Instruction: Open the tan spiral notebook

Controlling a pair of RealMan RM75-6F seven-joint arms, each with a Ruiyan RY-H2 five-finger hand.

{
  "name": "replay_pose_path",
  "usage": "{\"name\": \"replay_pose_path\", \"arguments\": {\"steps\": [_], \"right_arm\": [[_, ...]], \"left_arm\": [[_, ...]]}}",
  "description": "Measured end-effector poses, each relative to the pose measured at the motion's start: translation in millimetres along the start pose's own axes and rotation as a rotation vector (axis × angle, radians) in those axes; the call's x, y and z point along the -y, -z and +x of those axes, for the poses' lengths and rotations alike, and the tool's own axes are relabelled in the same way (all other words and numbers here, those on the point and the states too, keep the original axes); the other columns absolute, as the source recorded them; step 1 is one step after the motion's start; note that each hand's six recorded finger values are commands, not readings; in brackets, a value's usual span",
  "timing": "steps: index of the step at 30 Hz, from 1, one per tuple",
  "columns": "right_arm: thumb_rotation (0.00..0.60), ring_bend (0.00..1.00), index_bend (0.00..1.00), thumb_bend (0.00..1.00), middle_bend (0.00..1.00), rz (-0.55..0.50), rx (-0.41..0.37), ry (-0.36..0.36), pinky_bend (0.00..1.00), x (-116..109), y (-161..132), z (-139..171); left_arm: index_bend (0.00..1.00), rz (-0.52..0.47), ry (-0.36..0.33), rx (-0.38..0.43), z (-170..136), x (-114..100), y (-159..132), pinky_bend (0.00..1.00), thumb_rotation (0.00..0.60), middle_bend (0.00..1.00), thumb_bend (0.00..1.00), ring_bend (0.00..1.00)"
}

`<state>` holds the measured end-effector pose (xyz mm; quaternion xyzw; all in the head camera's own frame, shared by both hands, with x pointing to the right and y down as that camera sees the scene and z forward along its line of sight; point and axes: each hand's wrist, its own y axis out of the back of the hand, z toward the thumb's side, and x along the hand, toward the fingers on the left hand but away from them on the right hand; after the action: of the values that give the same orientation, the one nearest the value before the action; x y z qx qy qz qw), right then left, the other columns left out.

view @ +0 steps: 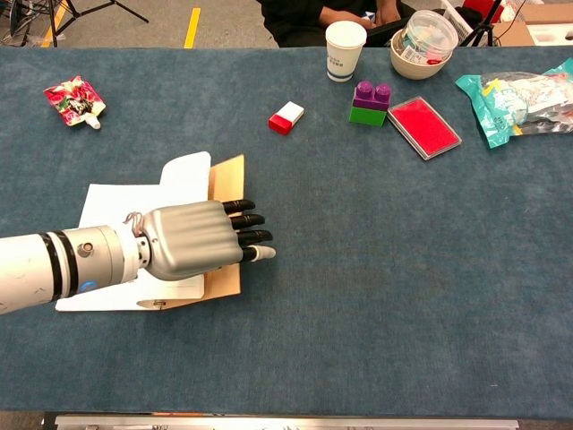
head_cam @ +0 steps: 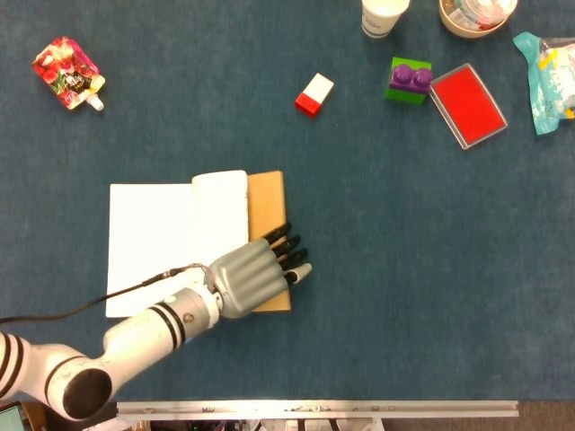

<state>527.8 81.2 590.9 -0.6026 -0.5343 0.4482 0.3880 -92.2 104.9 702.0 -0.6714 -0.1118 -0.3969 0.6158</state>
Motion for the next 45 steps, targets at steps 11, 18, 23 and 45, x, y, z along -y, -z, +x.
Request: {"name": "replay_pose_path", "arguments": {"steps": [11,18,23,45], "right_arm": [[0.600,0.23,0.36,0.39,0.37,-0.006,0.008,0.015,0.29,-4,5,2],[0.600,0.23,0.36,0.39,0.37,-0.011,0.000,0.008,0.29,-2,3,0],[0.600,0.23,0.36,0.40,0.37,-0.010,-0.006,0.005,0.29,-2,1,-2],[0.600,0.23,0.36,0.39,0.37,0.057,-0.021,-0.089,0.29,4,-17,-13]], "left_arm": [[0.02,-0.073,-0.034,0.003,7,-28,-10,0.00,0.600,0.05,0.67,0.00],[0.02,-0.149,-0.046,-0.045,-4,-32,11,0.00,0.600,0.05,0.67,0.00],[0.02,-0.200,-0.060,-0.105,-21,-28,34,0.00,0.600,0.05,0.66,0.00],[0.02,-0.707,-0.339,-0.751,-173,93,138,0.00,0.600,0.05,0.59,0.00]]}}
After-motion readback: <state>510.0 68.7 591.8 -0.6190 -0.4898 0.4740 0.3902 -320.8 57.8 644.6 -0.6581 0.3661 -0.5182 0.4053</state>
